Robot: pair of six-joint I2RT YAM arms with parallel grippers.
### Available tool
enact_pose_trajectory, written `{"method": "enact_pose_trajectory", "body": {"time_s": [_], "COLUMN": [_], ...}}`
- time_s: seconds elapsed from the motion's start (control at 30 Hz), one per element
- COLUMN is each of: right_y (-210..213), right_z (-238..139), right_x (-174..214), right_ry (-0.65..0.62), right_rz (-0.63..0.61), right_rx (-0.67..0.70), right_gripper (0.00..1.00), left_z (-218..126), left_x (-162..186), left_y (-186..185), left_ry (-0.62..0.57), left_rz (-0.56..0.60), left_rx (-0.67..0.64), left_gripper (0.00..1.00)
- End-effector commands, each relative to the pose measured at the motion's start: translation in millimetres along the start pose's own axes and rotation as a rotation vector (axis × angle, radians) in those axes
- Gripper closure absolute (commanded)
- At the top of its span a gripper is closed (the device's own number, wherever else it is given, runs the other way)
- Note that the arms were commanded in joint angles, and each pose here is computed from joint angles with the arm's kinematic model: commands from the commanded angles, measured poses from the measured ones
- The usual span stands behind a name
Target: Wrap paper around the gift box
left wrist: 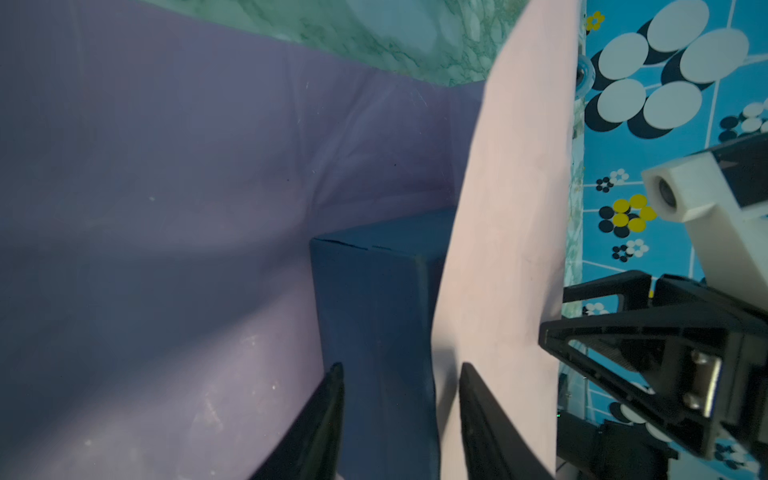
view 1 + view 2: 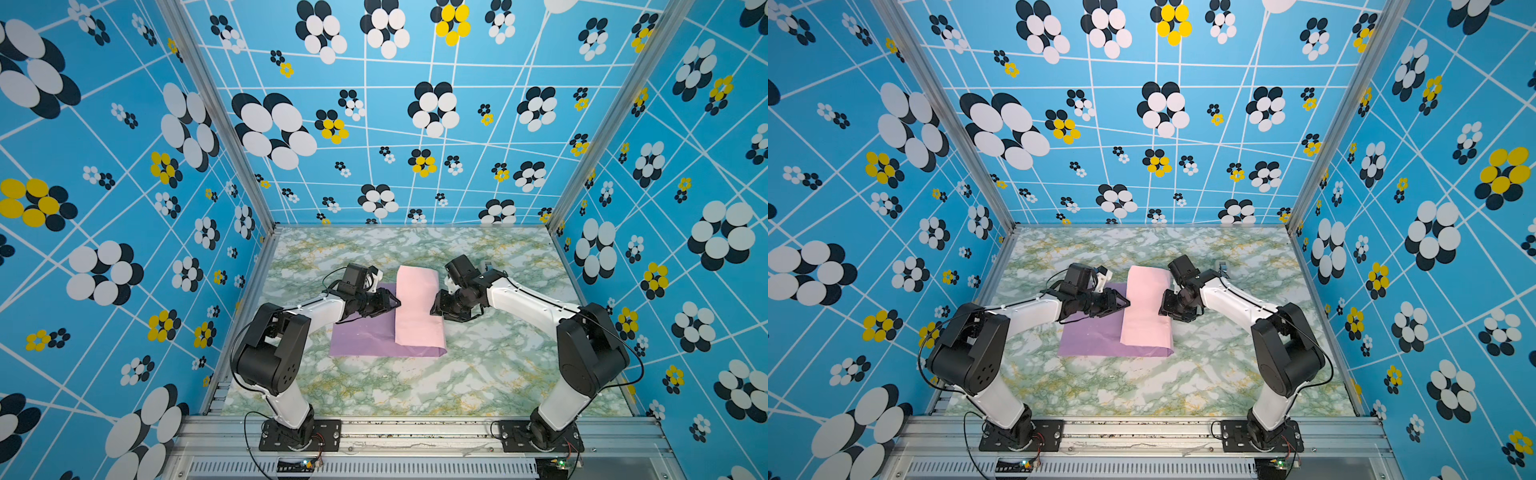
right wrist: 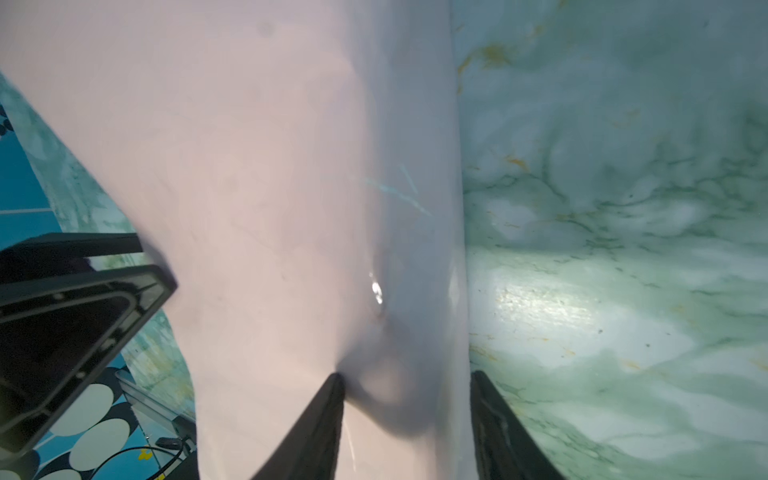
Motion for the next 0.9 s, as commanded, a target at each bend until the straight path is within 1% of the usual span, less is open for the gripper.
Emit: {"method": "enact_pose_trajectory", "body": {"time_s": [0.0, 0.07, 0.17, 0.33, 0.4, 0.53, 0.57, 0.6, 0.7, 0.77, 0.87], "right_y": [-5.9, -6.4, -7.6, -2.7, -1.0, 4.5, 5.5, 6.8, 6.5, 6.7, 10.0], "right_z": [10.8, 9.9, 10.9, 10.5, 9.9, 10.0, 9.7, 8.3, -6.0, -15.6, -17.3], "right_x": [6.1, 7.5, 10.0, 10.1, 8.6, 7.5, 7.6, 7.4, 3.2, -0.8, -0.4], "right_ry": [0.026, 0.020, 0.020, 0.009, 0.000, -0.012, -0.012, -0.013, -0.034, -0.037, 0.007], "right_rz": [-0.018, -0.030, -0.035, -0.040, -0.029, -0.015, -0.014, -0.013, -0.012, 0.002, 0.002], "right_rx": [0.045, 0.061, 0.078, 0.077, 0.072, 0.049, 0.045, 0.038, 0.026, -0.015, -0.043], "right_gripper": [0.52, 0.53, 0.50, 0.46, 0.45, 0.43, 0.43, 0.41, 0.38, 0.36, 0.34], "left_z": [-10.0, -14.6, -17.0, -5.0, -0.5, 5.1, 6.4, 7.0, 8.0, 8.0, 8.7], "left_x": [-3.6, -6.5, -7.2, 6.6, 12.0, 18.5, 20.3, 22.0, 24.3, 26.7, 27.1], "left_y": [-10.1, -17.3, -23.6, -13.2, -8.0, 0.4, 3.0, 7.2, 13.1, 15.5, 15.4], "left_ry": [-0.021, -0.043, -0.062, -0.017, -0.003, 0.016, 0.020, 0.023, 0.033, 0.042, 0.045], "left_rz": [-0.006, -0.004, -0.003, -0.015, -0.021, -0.031, -0.033, -0.043, -0.044, -0.045, -0.043], "left_rx": [0.013, 0.034, 0.051, 0.027, 0.016, -0.024, -0.035, -0.052, -0.080, -0.091, -0.088], "left_gripper": [0.41, 0.38, 0.37, 0.39, 0.43, 0.55, 0.61, 0.64, 0.67, 0.69, 0.69]}}
Point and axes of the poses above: each gripper's point midway between its finger pads, its own z axis out along the fingers, its own y axis along the line the jaws close on, x = y × z, the point moved 3 cm from there along -z, back along the fingers, and after that the axes turned 8 degrees about z, right-handed, at the moved point
